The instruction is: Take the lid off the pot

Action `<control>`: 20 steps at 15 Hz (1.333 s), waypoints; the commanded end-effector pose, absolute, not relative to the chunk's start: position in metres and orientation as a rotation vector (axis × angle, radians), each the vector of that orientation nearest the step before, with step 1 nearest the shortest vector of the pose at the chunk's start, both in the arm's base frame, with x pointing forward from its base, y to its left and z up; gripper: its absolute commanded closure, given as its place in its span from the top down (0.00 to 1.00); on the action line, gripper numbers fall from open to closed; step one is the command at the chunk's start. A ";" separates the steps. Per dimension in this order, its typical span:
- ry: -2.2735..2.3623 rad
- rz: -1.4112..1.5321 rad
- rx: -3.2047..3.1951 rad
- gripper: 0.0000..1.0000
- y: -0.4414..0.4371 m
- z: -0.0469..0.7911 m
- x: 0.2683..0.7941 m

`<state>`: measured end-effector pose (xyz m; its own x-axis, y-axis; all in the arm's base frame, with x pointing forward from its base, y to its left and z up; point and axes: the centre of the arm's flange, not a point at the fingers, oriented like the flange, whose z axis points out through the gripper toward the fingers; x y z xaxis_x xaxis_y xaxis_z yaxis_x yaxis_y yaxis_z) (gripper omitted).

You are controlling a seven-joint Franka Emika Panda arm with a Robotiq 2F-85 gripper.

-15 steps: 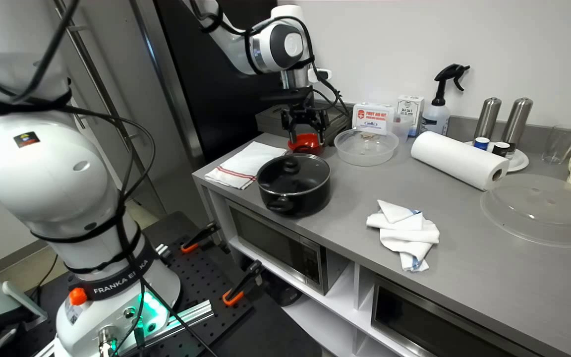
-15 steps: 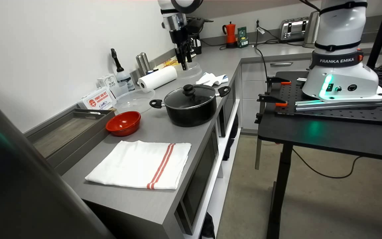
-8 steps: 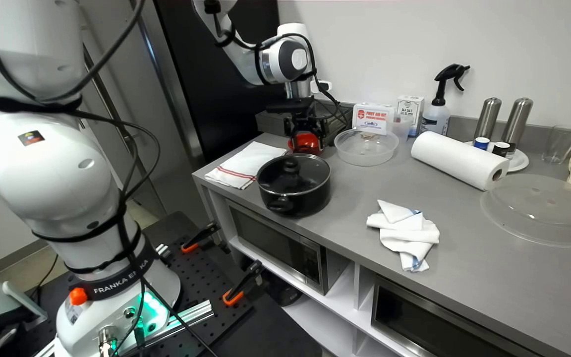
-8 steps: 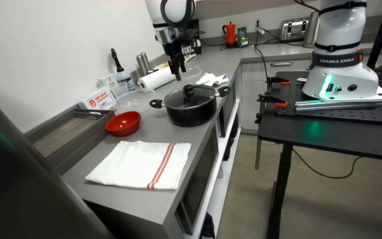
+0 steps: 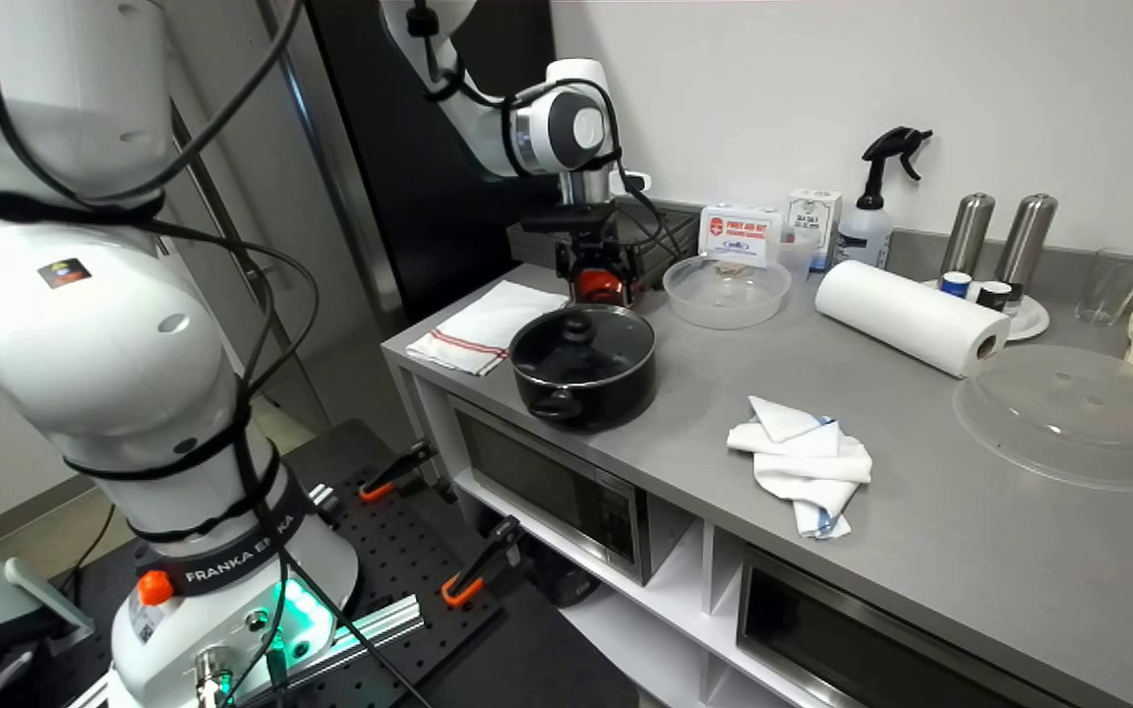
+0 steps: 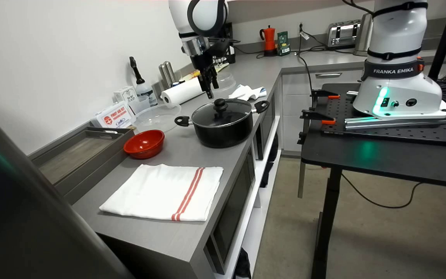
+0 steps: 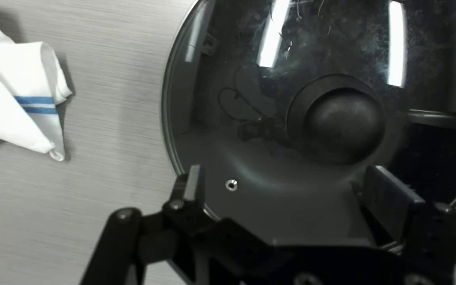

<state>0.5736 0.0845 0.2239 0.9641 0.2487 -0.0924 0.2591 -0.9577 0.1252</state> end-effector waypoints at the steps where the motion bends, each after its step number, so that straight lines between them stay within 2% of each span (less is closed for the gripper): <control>1: 0.392 -0.132 2.996 1.00 0.093 0.228 0.558; 13: 0.456 -0.221 3.014 0.98 0.110 0.204 0.536; 14: 0.455 -0.223 3.017 0.95 0.110 0.204 0.536; 15: 0.454 -0.225 3.021 0.73 0.109 0.203 0.536; 17: 0.451 -0.228 3.025 0.70 0.109 0.203 0.537; 20: 0.448 -0.228 3.029 0.49 0.109 0.203 0.538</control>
